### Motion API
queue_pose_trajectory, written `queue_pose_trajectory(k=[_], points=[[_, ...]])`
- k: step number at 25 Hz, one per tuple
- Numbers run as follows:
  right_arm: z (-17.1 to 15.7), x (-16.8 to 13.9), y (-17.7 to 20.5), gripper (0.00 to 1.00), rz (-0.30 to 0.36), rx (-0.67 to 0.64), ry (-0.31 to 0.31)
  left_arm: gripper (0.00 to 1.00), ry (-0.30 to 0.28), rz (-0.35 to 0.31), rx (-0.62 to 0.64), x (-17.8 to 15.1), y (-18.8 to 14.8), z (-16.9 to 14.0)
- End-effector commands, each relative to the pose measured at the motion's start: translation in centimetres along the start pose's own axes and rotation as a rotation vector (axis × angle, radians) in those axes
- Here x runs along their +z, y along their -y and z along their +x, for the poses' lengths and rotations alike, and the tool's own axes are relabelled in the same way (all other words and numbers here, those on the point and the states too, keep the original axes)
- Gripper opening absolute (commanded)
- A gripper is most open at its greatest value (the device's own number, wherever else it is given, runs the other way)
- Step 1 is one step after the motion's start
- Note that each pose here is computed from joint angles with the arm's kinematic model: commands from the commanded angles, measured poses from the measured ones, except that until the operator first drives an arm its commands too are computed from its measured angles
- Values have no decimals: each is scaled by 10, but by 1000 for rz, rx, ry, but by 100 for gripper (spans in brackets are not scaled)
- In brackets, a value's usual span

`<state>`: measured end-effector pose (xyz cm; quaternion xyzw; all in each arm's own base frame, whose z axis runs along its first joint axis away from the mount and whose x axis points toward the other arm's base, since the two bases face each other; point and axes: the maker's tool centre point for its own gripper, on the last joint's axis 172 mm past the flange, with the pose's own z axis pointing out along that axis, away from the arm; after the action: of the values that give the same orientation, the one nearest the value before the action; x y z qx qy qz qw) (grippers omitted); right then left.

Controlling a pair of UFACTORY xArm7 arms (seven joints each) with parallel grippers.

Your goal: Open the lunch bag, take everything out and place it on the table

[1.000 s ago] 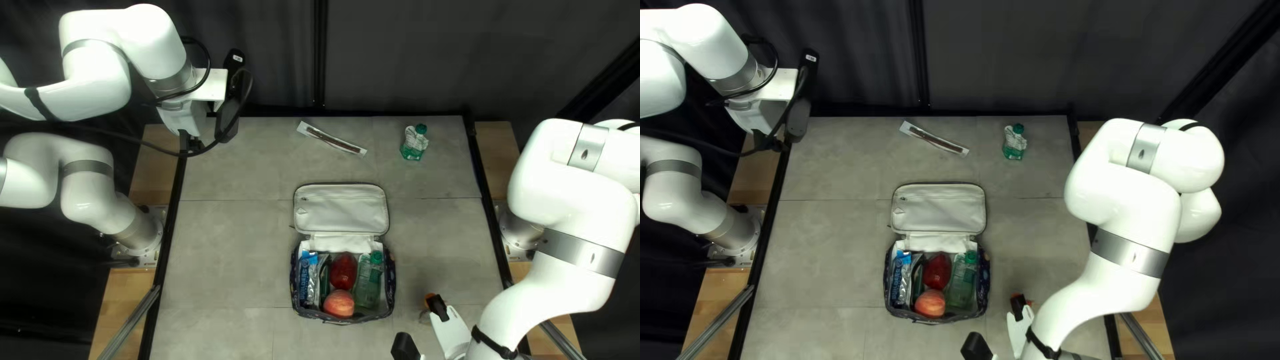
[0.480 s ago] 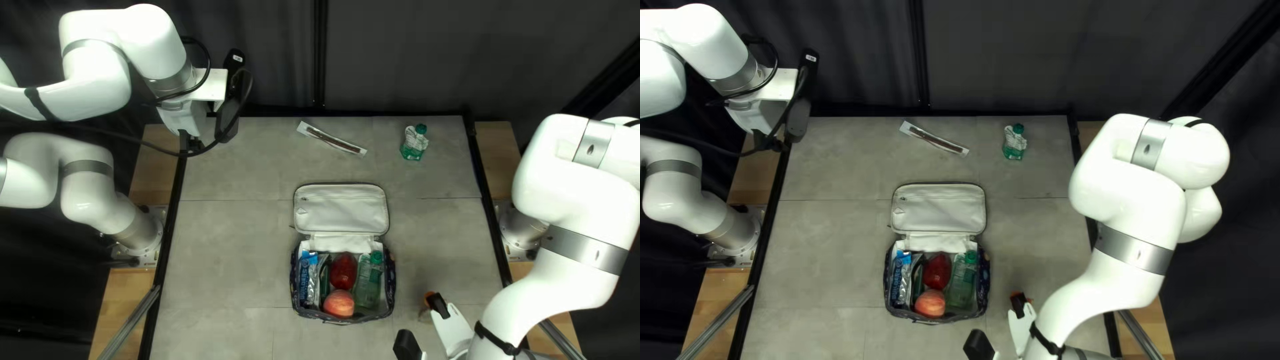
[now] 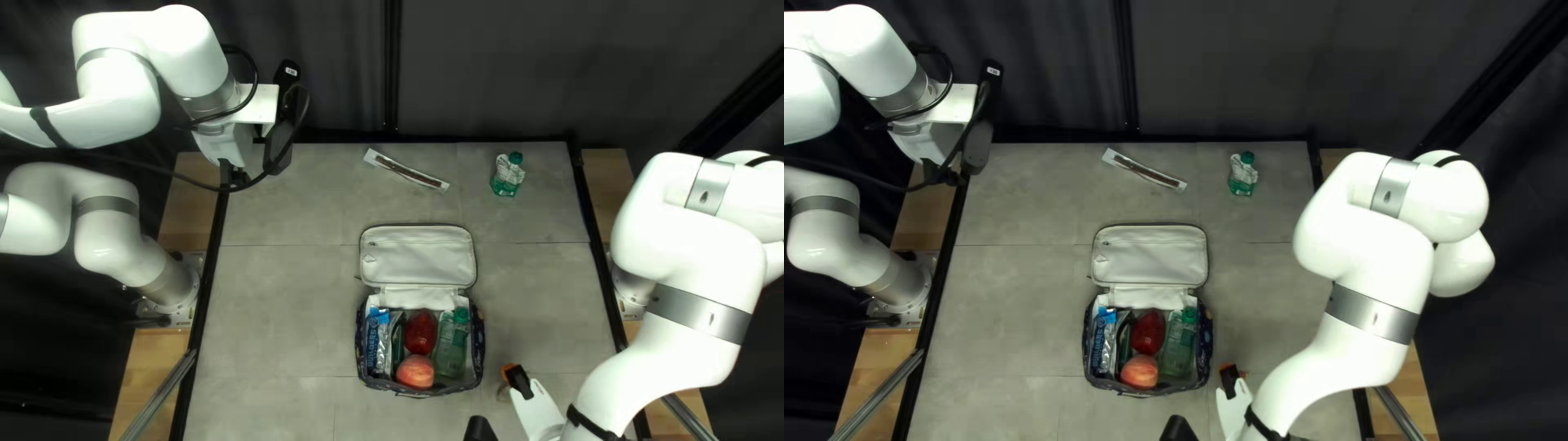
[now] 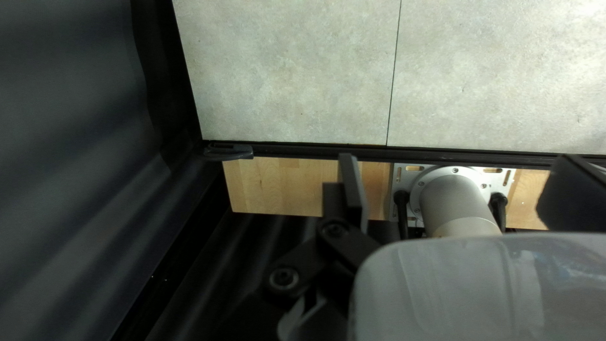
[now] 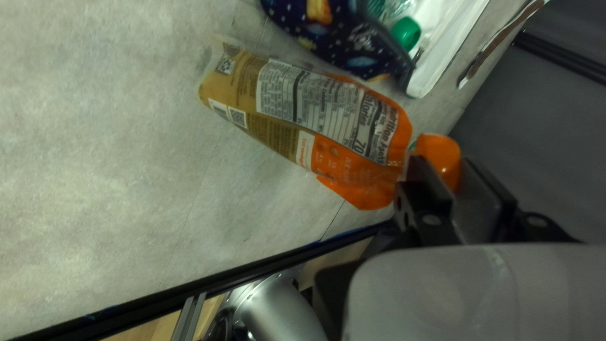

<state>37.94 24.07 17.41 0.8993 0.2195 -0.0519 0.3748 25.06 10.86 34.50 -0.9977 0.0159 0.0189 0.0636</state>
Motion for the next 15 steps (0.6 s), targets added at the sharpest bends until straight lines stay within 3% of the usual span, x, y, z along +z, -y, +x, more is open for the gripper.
queue_pose_trajectory(k=[1,15], points=[[-1,2,5,0,2,3,-1,100,0,0,0,0,0,0],[1,-5,14,0,-10,28,4,100,0,0,0,0,0,0]])
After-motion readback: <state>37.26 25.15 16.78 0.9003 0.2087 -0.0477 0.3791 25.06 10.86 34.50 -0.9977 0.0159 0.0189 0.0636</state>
